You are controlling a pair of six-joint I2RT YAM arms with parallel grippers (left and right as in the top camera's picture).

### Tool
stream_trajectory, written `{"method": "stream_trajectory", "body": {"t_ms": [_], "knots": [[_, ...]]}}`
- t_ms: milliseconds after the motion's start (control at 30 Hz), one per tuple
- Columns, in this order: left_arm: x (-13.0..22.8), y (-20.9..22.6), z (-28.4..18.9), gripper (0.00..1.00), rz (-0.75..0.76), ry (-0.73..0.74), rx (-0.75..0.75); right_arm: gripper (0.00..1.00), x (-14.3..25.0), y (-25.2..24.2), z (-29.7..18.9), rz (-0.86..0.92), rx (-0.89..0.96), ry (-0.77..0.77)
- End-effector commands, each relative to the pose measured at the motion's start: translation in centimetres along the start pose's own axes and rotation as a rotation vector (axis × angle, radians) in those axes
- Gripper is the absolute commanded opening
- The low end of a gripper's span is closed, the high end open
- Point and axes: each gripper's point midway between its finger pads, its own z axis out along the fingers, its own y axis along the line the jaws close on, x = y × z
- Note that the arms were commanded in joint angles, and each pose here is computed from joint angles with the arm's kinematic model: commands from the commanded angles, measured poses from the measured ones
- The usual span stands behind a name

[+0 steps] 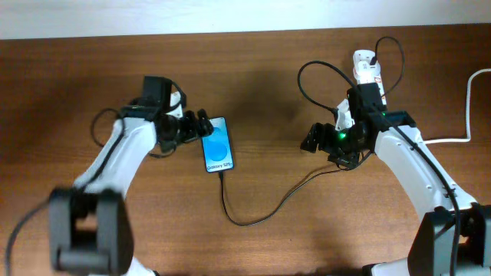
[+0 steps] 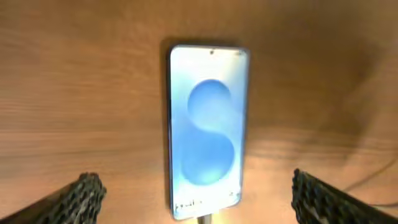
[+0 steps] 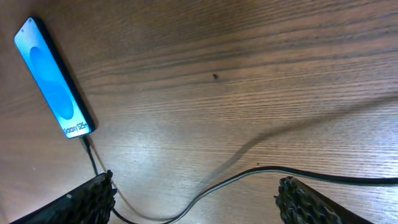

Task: Plug charger to phone and switch on socket
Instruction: 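Open the left gripper and lift it away from the phone, then move the right gripper up toward the white power strip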

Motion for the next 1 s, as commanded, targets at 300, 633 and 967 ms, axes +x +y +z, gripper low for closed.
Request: {"method": "stream_trajectory", "body": {"t_ms": [300, 633, 967], "knots": [[5.6, 1.5, -19.0, 0.99, 0.059, -0.285, -0.213, 0.85, 0.5, -1.6, -0.7, 0.006, 0.091, 0.000], [12.3, 4.1, -28.5, 0.99, 0.023, -0.568, -0.265, 0.85, 0.9, -2.3, -0.6, 0.015, 0.125, 0.014], [18.6, 6.9, -34.4, 0.99, 0.000, -0.871, -0.255, 0.86, 1.4, -2.6, -0.3, 0.020, 0.130, 0.027]]}}
